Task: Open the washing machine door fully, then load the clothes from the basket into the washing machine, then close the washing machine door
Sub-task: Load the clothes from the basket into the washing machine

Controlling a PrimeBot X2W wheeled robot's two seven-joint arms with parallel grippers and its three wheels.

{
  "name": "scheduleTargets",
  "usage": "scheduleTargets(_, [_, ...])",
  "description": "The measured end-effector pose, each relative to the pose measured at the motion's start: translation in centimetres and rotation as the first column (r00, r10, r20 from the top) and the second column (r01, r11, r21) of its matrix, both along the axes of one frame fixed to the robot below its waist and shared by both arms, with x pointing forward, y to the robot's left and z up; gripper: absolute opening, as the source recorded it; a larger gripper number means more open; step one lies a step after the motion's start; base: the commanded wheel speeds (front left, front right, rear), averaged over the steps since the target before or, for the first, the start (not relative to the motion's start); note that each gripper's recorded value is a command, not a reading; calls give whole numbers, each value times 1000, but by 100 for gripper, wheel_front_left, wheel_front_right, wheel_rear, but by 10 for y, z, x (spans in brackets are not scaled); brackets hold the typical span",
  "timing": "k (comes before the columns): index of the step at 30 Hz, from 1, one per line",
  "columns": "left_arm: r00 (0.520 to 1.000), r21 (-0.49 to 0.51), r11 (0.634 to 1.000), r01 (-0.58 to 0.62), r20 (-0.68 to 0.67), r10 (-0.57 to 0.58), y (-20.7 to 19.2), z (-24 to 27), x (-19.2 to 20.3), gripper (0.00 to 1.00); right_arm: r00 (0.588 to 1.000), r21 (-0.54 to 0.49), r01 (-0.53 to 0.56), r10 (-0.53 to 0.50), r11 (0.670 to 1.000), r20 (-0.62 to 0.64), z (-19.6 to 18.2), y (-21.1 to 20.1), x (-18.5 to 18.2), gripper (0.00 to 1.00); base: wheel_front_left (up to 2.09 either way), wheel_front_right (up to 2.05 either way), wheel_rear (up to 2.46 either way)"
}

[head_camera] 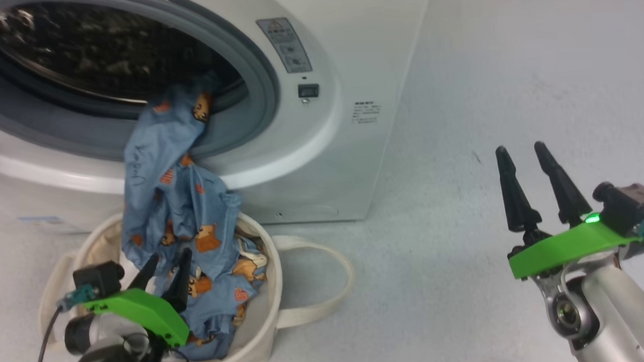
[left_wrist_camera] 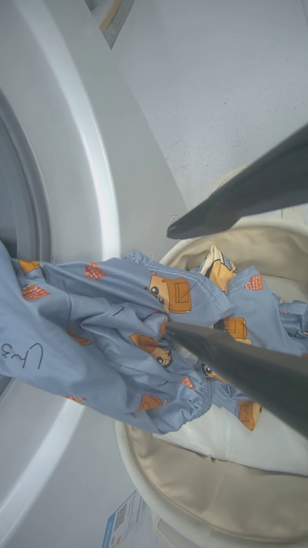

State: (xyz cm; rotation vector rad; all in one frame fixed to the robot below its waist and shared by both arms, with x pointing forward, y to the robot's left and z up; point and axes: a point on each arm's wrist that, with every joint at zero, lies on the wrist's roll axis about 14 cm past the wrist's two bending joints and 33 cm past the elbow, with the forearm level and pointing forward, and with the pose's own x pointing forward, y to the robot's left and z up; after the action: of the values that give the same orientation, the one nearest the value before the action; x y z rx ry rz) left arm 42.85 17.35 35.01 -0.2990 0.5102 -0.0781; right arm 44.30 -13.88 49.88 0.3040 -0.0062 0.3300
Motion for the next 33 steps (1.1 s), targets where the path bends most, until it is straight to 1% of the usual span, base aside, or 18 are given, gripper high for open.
scheduleTargets(7, [997, 4, 1000, 26, -73, -25, -7, -28, 20, 100, 999, -31, 35, -36, 999, -20, -15, -15, 13, 100, 0, 0, 0])
scheduleTargets(13, [994, 18, 999, 48, -101, -46, -10, -47, 46, 100, 998, -65, 56, -58, 996, -24, -26, -25, 25, 100, 0, 0, 0])
scheduleTargets(16, [993, 1, 999, 44, -112, -43, -15, -55, 59, 100, 997, -80, 75, -77, 994, -26, -31, -33, 31, 100, 0, 0, 0])
scheduleTargets(18, [991, -7, 998, 63, -117, -63, -23, -61, 66, 100, 995, -89, 83, -87, 993, -38, -38, -36, 32, 100, 0, 0, 0])
scheduleTargets(22, [986, -12, 997, 81, -144, -82, -30, -76, 72, 100, 993, -101, 94, -101, 990, -65, -52, -40, 34, 100, 0, 0, 0])
scheduleTargets(27, [981, 16, 996, 86, -178, -82, -23, -91, 76, 100, 990, -111, 112, -120, 988, -75, -60, -45, 35, 100, 0, 0, 0])
scheduleTargets(30, [979, 32, 998, 50, -199, -43, -12, -99, 82, 100, 988, -119, 121, -131, 985, -79, -63, -49, 35, 100, 0, 0, 0])
scheduleTargets(33, [971, 49, 998, 42, -239, -29, -6, -107, 84, 100, 987, -131, 126, -138, 983, -83, -67, -52, 36, 100, 0, 0, 0])
